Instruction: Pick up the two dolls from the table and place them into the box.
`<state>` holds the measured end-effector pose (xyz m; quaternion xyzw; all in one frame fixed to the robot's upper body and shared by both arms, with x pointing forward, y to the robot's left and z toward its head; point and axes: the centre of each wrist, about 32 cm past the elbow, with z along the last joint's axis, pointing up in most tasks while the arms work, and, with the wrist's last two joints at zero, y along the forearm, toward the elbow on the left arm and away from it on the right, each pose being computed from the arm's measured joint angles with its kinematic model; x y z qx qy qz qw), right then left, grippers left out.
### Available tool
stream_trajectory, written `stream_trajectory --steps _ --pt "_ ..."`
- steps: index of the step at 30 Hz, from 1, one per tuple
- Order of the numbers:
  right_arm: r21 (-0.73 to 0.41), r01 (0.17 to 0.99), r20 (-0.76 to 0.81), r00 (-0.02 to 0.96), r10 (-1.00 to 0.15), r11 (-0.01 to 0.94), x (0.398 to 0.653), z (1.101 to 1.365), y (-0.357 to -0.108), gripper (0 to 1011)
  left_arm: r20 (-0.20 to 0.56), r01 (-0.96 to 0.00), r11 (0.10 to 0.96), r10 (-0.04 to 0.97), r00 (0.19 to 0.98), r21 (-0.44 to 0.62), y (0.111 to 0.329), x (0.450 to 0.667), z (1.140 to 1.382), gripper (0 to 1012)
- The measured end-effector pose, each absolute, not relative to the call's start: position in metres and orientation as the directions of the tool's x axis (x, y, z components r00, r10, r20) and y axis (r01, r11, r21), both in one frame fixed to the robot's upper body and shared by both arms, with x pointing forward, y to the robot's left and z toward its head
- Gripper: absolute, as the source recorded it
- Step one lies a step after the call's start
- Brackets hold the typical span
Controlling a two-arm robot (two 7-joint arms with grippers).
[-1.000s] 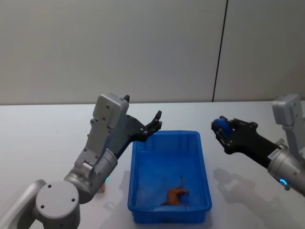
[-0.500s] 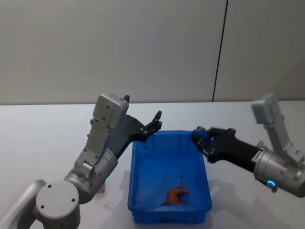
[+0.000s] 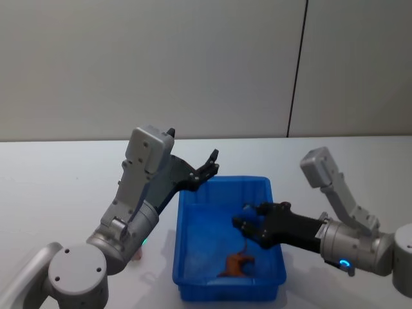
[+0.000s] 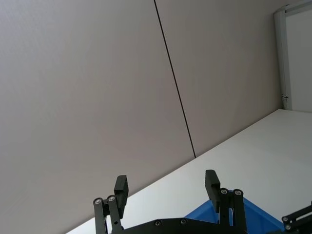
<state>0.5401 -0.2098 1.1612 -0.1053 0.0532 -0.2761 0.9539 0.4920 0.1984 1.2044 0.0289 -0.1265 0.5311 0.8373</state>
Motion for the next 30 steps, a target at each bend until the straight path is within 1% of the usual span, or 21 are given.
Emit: stream_trajectory --steps 2,3,5,8,10,11,12,15,16,19,20,22,30 --pt "-0.238 0.508 -0.047 0.845 -0.532 0.828 0.541 1.160 -0.209 438 0.242 -0.897 0.434 0.882 0.404 -0.086 0.198 0.492 1.204 1001" --pt "-0.244 0.502 -0.051 0.848 -0.527 0.830 0.541 1.159 -0.208 498 0.242 -0.897 0.434 0.882 0.404 -0.086 0.198 0.492 1.204 1001" --pt "-0.249 0.496 -0.053 0.850 -0.523 0.832 0.542 1.158 -0.207 518 0.242 -0.897 0.434 0.882 0.404 -0.086 0.198 0.492 1.204 1001" --pt "-0.256 0.488 -0.058 0.854 -0.517 0.834 0.543 1.156 -0.205 617 0.242 -0.897 0.434 0.882 0.404 -0.086 0.198 0.492 1.204 1001" --pt "-0.257 0.485 -0.059 0.855 -0.515 0.836 0.543 1.156 -0.205 700 0.242 -0.897 0.434 0.882 0.404 -0.086 0.198 0.492 1.204 1001" --pt "-0.256 0.485 -0.059 0.855 -0.515 0.836 0.543 1.156 -0.205 716 0.243 -0.897 0.434 0.882 0.404 -0.086 0.198 0.492 1.204 1001" --pt "-0.255 0.486 -0.059 0.855 -0.515 0.836 0.543 1.156 -0.205 754 0.242 -0.897 0.434 0.882 0.404 -0.086 0.198 0.492 1.204 1001" --pt "-0.239 0.488 -0.055 0.856 -0.514 0.839 0.543 1.158 -0.205 831 0.242 -0.897 0.434 0.882 0.404 -0.086 0.198 0.492 1.204 1001" --pt "-0.224 0.493 -0.051 0.855 -0.516 0.840 0.543 1.160 -0.206 881 0.242 -0.897 0.434 0.882 0.404 -0.086 0.198 0.492 1.204 1001" --pt "-0.200 0.502 -0.045 0.853 -0.519 0.842 0.543 1.163 -0.208 931 0.242 -0.897 0.434 0.882 0.404 -0.086 0.198 0.492 1.204 1001" --pt "-0.193 0.504 -0.044 0.853 -0.521 0.842 0.543 1.165 -0.208 974 0.242 -0.897 0.434 0.882 0.404 -0.086 0.198 0.492 1.204 1001" --pt "-0.164 0.514 -0.039 0.849 -0.526 0.842 0.543 1.169 -0.211 1001 0.242 -0.897 0.434 0.882 0.404 -0.086 0.198 0.492 1.204 1001" --pt "-0.059 0.575 -0.041 0.815 -0.577 0.816 0.542 1.186 -0.224 1001 0.242 -0.897 0.434 0.882 0.404 -0.086 0.198 0.492 1.204 1001"
